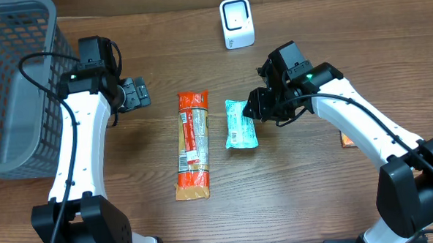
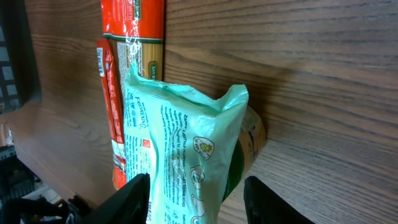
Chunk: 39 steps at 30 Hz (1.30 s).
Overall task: Scan the item barcode
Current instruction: 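Move the right gripper left and grasp the mint-green snack packet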
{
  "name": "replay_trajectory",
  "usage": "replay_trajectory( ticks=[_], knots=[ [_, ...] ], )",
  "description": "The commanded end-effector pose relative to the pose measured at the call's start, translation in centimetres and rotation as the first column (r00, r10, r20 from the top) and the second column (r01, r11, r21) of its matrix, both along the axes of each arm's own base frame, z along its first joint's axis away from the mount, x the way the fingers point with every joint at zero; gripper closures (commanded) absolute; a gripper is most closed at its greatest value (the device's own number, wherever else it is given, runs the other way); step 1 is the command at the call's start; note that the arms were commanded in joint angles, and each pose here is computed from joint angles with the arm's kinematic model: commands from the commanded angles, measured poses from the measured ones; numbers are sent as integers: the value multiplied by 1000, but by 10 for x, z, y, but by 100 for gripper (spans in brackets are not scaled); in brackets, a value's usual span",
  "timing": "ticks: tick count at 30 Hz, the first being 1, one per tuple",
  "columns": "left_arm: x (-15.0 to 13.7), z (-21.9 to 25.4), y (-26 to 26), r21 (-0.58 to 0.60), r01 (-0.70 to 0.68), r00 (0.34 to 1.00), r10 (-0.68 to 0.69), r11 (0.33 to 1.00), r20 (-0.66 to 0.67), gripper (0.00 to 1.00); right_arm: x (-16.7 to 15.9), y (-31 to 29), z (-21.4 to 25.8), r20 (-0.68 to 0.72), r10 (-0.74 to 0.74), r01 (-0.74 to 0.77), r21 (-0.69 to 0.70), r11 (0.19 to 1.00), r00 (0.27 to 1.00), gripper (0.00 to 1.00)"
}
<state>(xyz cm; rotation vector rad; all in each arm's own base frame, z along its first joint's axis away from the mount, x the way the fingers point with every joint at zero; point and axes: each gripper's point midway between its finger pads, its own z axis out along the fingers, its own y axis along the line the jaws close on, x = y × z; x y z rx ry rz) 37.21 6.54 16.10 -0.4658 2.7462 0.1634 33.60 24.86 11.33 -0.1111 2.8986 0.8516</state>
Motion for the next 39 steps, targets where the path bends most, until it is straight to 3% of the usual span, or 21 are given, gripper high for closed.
replay_trajectory(
  ticks=[1, 19, 34, 39],
  knots=[
    [-2, -2, 2, 7, 3, 1000, -3, 1000, -9, 0, -4, -4, -7, -7, -12, 12, -20, 1000, 1000, 49],
    [-2, -2, 2, 7, 3, 1000, -3, 1000, -9, 0, -7, 15, -10, 25, 18, -18, 3, 1000, 1000, 52],
    [-2, -2, 2, 7, 2, 1000, -2, 1000, -9, 0, -8, 14, -12, 30, 17, -17, -10, 1000, 999, 64],
    [-2, -2, 2, 7, 3, 1000, -3, 1000, -9, 0, -8, 14, -12, 30, 18, -17, -10, 1000, 999, 64]
  ],
)
